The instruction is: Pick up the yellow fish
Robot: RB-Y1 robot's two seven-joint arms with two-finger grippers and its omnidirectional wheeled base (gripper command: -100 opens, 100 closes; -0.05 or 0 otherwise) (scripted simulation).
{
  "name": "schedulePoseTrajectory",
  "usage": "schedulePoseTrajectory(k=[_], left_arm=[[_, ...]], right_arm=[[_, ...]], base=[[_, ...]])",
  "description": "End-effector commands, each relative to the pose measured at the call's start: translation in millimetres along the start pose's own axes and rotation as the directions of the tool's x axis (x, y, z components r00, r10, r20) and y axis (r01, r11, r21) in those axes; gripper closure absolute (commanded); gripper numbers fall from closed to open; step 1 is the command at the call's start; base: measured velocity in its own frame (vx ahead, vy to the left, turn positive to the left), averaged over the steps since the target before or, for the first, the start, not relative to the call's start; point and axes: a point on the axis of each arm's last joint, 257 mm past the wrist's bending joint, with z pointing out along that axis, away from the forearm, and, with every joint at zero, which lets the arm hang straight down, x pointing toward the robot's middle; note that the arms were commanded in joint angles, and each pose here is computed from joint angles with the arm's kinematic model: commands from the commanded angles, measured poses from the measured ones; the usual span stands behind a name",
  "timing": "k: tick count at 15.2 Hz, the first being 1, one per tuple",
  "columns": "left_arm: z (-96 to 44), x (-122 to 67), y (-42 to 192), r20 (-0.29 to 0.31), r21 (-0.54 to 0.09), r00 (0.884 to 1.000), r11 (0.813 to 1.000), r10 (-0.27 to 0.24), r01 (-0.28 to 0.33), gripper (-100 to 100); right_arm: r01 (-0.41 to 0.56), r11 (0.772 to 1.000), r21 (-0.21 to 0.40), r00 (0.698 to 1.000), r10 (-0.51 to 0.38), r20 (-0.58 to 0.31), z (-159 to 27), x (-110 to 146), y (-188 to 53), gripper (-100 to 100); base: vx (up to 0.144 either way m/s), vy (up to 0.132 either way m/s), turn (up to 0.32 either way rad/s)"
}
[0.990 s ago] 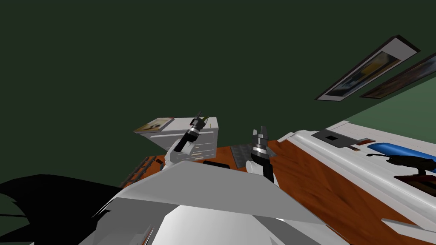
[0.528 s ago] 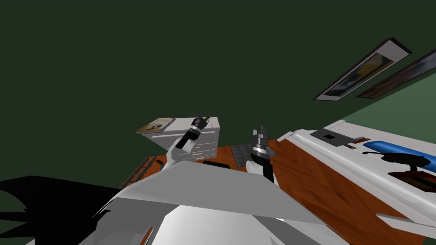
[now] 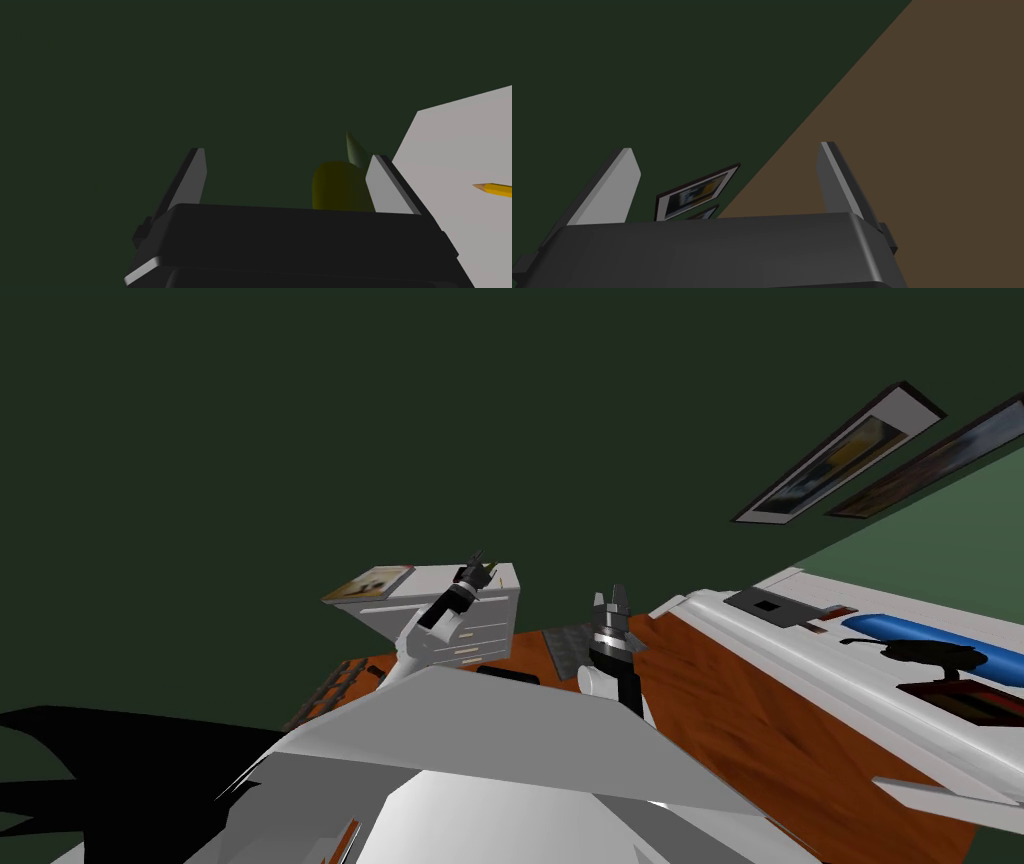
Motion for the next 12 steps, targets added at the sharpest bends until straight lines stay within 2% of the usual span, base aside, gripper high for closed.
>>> schedulePoseTrajectory(k=[1, 2, 3, 5, 6, 8, 9, 11, 12], left_arm=[[2.4, -1.7, 7.4, 0.015, -0.033, 1.000, 0.999, -0.013, 0.014, -100], [2.4, -1.7, 7.4, 0.015, -0.033, 1.000, 0.999, -0.013, 0.014, -100], [7.7, 4.9, 8.0, 0.007, -0.049, 0.999, 0.998, -0.047, 0.047, -100], [7.3, 1.4, 13.6, 0.021, -0.071, 0.999, 0.996, -0.046, 0.048, -100], [12.5, 9.4, 12.3, 0.010, -0.080, 0.997, 0.994, -0.080, 0.080, -100], [11.7, 4.7, 19.9, 0.030, -0.107, 0.997, 0.991, -0.078, 0.081, -100], [16.6, 13.2, 18.0, 0.019, -0.115, 0.994, 0.987, -0.111, 0.112, -100], [15.5, 8.3, 26.0, 0.041, -0.143, 0.993, 0.983, -0.108, 0.113, -100], [20.2, 16.9, 24.0, 0.030, -0.151, 0.990, 0.978, -0.140, 0.143, -100]], right_arm=[[0.000, 1.000, 0.000, 1.000, 0.000, 0.000, 0.0, 0.0, 0.0, 0], [0.000, 1.000, 0.000, 1.000, 0.000, 0.000, 0.0, 0.0, 0.0, 0], [0.000, 1.000, 0.000, 1.000, 0.000, 0.000, 0.0, 0.0, 0.0, 0], [0.000, 1.000, 0.000, 1.000, 0.000, 0.000, 0.0, 0.0, 0.0, 0], [0.000, 1.000, 0.000, 1.000, 0.000, 0.000, 0.0, 0.0, 0.0, 0], [0.000, 1.000, 0.000, 1.000, 0.000, 0.000, 0.0, 0.0, 0.0, 0], [0.000, 1.000, 0.000, 1.000, 0.000, 0.000, 0.0, 0.0, 0.0, 0], [0.000, 1.000, 0.000, 1.000, 0.000, 0.000, 0.0, 0.0, 0.0, 0], [0.000, 1.000, 0.000, 1.000, 0.000, 0.000, 0.0, 0.0, 0.0, 0]], base=[[-0.017, 0.041, -0.017], [-0.011, 0.024, -0.002], [-0.009, 0.042, -0.021], [-0.010, 0.048, -0.027], [-0.014, 0.057, -0.026], [-0.015, 0.057, -0.027], [-0.017, 0.063, -0.029], [-0.015, 0.053, -0.030], [-0.012, 0.047, -0.023]])
